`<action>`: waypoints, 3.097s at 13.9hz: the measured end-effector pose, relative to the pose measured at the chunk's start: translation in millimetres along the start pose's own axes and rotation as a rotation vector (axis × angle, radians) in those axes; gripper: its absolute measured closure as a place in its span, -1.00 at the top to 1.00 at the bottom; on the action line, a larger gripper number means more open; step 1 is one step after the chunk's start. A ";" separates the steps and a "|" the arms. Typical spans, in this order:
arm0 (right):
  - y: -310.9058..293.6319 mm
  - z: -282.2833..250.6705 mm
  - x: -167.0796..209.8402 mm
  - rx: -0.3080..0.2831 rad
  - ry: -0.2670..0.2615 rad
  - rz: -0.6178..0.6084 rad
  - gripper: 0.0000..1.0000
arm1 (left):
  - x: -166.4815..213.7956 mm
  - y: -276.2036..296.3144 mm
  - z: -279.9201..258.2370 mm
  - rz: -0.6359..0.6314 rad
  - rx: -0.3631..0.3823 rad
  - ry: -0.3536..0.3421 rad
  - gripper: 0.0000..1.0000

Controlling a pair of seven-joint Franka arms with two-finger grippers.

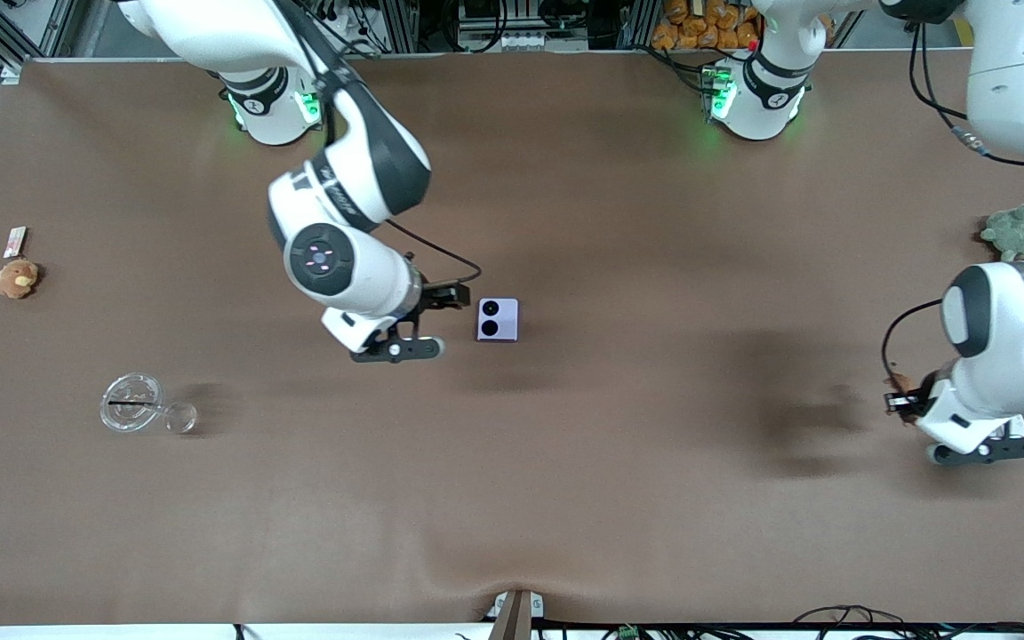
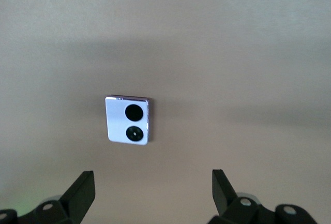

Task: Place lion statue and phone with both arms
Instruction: 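Carry the lion toward the white lamp while the right gripper reaches the phone, then lower the right gripper onto the white phone while the left lowers the lion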

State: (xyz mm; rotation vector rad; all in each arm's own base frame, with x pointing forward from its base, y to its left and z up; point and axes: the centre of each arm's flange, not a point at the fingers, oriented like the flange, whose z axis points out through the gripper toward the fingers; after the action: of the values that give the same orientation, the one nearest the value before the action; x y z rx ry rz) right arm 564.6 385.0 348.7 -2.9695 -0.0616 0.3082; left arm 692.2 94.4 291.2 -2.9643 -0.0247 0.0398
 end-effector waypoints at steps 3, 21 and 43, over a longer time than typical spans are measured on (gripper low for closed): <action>-27.4 48.3 -18.6 0.006 0.054 0.006 1.00 | -0.2 -21.3 29.9 0.072 -0.009 -0.009 -0.30; -51.6 172.0 -24.4 0.016 0.148 0.115 1.00 | 24.4 -48.3 75.2 0.069 -0.018 0.032 -0.30; -38.8 159.6 1.3 -0.095 0.147 0.174 0.68 | 2.2 -3.7 -142.0 0.116 -0.040 0.047 1.00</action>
State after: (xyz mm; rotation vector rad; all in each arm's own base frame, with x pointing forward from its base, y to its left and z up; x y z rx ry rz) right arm 531.8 447.3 200.3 -3.0872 0.2064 0.1092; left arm 698.3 73.2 431.5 -3.0019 0.1547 -0.0151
